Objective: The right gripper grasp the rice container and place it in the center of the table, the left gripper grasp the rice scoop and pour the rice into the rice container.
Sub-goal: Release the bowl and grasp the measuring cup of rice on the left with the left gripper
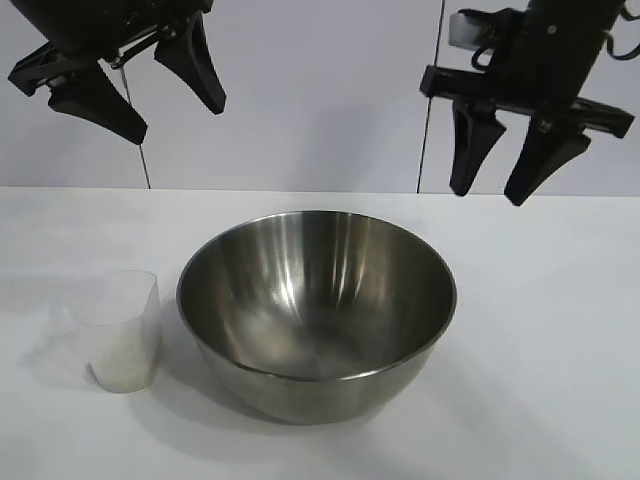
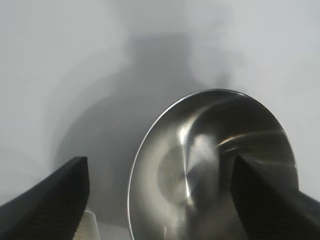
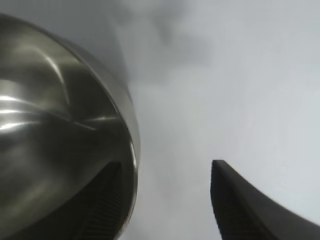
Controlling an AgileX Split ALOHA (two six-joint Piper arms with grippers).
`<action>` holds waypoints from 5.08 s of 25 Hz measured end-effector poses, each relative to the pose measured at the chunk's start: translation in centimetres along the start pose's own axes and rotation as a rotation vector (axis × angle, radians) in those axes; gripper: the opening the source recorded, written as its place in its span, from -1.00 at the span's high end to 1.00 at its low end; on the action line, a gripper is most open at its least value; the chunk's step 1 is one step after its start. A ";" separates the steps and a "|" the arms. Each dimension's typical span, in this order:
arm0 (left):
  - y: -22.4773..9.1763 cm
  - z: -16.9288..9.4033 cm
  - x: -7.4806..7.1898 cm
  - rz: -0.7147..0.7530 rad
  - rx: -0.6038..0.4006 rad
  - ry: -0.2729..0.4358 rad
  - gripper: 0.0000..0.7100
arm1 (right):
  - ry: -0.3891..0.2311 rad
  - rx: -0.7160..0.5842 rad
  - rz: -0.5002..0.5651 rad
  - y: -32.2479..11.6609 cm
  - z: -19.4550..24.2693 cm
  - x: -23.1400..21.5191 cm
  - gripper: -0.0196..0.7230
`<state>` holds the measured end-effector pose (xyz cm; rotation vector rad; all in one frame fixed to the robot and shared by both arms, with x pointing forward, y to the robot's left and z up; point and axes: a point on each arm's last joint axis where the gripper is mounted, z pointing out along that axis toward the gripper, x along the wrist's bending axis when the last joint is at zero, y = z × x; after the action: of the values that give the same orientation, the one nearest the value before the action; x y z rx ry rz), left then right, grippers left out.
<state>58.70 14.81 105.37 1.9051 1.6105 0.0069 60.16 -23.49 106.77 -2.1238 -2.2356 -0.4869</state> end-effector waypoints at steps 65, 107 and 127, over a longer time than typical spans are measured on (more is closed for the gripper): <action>0.8 -6.9 -0.7 0.220 -0.227 0.141 -0.60 | 0.007 -0.078 -0.021 -0.1 -1.7 0.3 -0.05; -25.0 -4.1 8.9 0.260 -0.705 0.218 -0.60 | 0.007 -0.102 -0.021 0.1 -1.8 0.3 -0.05; -27.8 4.3 11.9 0.135 -0.354 0.222 -0.60 | 0.007 -0.102 -0.021 0.1 -1.8 0.3 -0.05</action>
<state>38.82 24.75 84.49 1.7746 1.4970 0.5415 59.89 -23.57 108.54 -2.1430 -2.2788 -0.6214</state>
